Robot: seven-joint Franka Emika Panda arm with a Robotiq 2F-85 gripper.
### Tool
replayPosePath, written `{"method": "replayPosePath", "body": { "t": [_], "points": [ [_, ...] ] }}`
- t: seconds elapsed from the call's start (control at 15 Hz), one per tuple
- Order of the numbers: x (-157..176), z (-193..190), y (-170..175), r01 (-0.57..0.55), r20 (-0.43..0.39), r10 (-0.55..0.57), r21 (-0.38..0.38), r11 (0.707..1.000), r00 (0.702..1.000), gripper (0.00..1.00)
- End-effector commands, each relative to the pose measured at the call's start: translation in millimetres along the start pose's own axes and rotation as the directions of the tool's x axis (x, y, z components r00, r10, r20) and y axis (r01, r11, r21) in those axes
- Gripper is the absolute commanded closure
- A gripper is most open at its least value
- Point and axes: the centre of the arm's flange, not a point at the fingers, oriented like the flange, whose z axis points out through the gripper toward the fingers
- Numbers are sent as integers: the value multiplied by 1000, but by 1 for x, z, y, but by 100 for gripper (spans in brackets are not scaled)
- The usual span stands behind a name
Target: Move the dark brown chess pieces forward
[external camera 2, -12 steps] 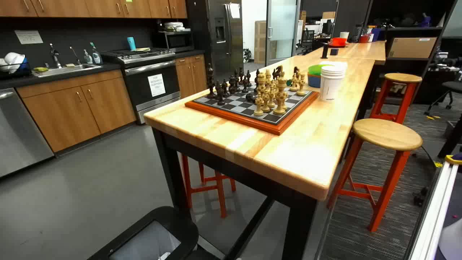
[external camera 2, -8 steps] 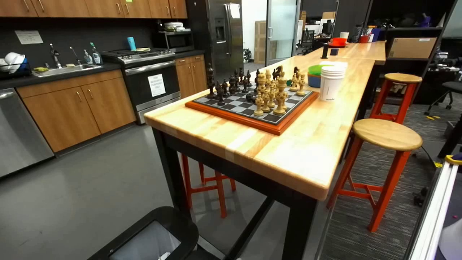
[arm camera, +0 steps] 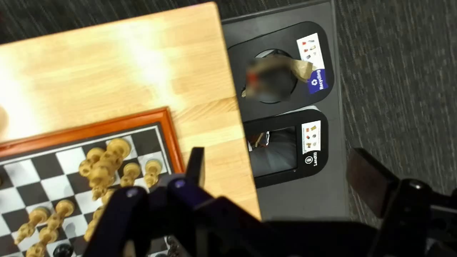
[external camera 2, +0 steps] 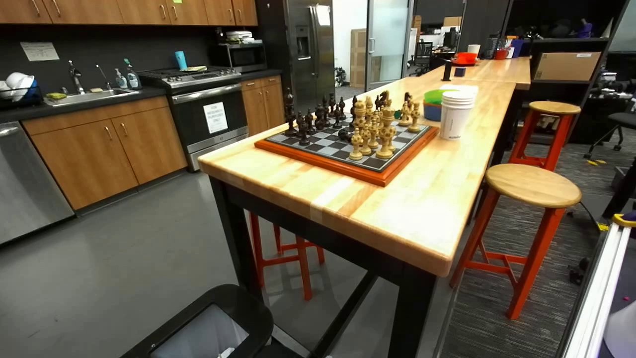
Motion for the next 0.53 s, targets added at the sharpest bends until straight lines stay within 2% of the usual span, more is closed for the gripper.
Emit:
{"method": "replayPosePath", "body": {
  "t": [0.0,0.2,0.47],
  "points": [
    [67,-13,36,146,11,-146,-52,988,989,0],
    [122,-11,55,238,-22,-241,-96,966,970,0],
    [191,-2,52,292,-76,-302,-123,948,950,0]
  ]
}}
